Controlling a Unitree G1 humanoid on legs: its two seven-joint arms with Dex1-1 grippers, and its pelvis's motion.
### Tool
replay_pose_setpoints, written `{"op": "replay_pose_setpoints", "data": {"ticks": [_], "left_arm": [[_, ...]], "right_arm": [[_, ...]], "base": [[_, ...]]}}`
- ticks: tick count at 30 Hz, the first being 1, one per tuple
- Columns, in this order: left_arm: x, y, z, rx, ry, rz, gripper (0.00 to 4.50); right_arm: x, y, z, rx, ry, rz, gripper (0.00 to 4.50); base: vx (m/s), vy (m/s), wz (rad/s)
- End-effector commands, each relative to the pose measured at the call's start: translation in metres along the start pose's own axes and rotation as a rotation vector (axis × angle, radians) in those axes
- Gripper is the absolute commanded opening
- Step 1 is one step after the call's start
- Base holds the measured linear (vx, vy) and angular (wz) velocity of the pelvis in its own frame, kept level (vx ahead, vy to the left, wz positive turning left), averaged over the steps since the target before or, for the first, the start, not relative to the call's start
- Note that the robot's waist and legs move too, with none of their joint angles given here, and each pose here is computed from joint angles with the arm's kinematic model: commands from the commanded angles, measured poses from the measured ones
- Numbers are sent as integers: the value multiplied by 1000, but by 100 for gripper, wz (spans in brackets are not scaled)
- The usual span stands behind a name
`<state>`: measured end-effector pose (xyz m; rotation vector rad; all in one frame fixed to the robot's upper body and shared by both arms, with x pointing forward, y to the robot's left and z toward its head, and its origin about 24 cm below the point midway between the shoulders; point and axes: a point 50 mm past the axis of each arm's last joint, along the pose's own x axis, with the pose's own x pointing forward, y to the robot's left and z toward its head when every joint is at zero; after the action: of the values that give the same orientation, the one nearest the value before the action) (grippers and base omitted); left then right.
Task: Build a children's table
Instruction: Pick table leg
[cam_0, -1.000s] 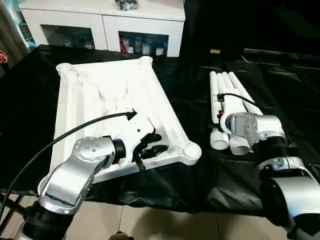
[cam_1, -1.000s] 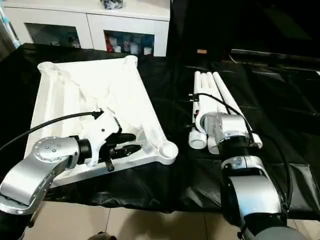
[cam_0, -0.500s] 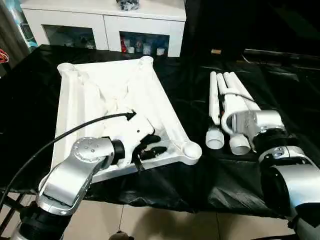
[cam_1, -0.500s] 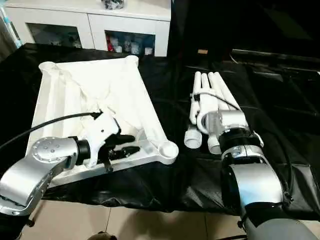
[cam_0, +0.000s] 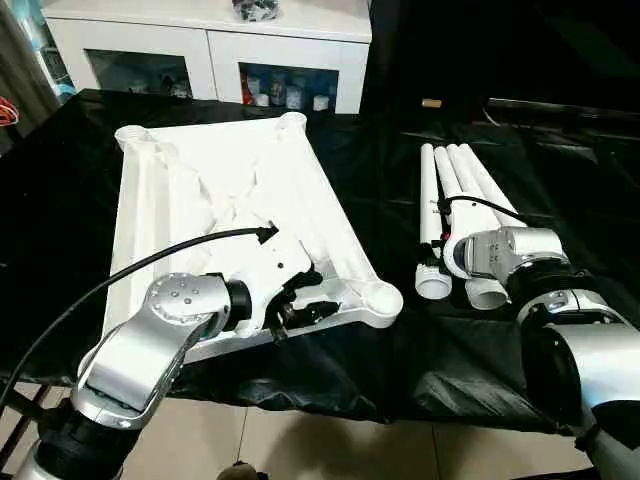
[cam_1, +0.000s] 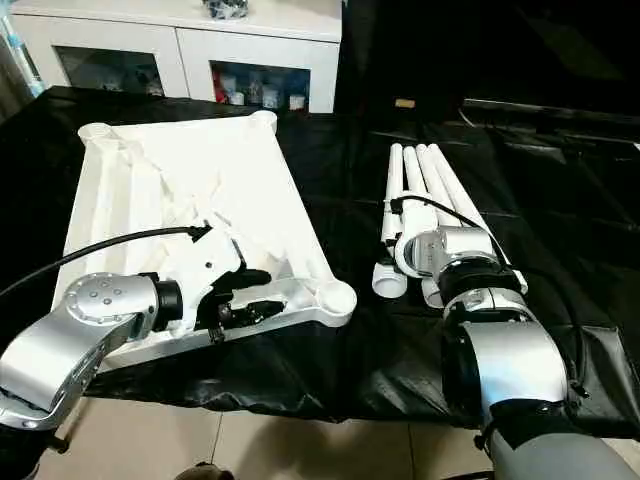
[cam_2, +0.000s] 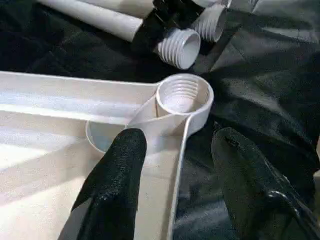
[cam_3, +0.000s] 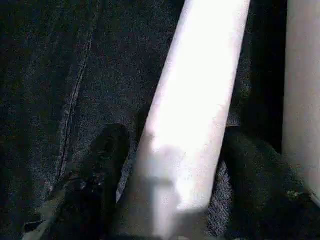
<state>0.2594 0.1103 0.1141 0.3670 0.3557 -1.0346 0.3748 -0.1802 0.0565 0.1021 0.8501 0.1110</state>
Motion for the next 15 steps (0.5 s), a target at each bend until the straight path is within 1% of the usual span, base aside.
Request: {"op": "replay_pose_setpoints", "data": {"ticks": [1,2,3,5,6,8,9,10,13,15], "left_arm": [[2,1,6,21,-11,17,278],[3,2,6,20,-11,20,278],[4,2,7,14,-15,20,283],[6,3,8,13,-23,17,308],[7,4,8,13,-26,16,308],[9,5,9,2,-33,19,323],[10,5,9,-5,-37,18,323],[11,6,10,-14,-46,25,347],[13,9,12,-18,-59,52,358],[17,20,17,-34,-102,141,378]], "right_arm": [[-1,-3,1,18,-2,3,284],[-1,-3,1,18,-3,2,284],[-1,-4,0,23,-1,2,272],[0,-6,-2,27,3,0,247],[0,-8,-3,32,6,-3,247],[0,-11,-5,39,4,-12,226],[0,-12,-5,40,3,-14,226],[0,-13,-5,50,-1,-12,207],[-1,-15,-5,65,-6,-6,199],[-1,-16,-4,76,-45,35,193]], "base": [[0,0,0],[0,0,0],[0,0,0],[0,0,0],[0,0,0],[0,0,0],[0,0,0],[0,0,0],[0,0,0],[0,0,0]]}}
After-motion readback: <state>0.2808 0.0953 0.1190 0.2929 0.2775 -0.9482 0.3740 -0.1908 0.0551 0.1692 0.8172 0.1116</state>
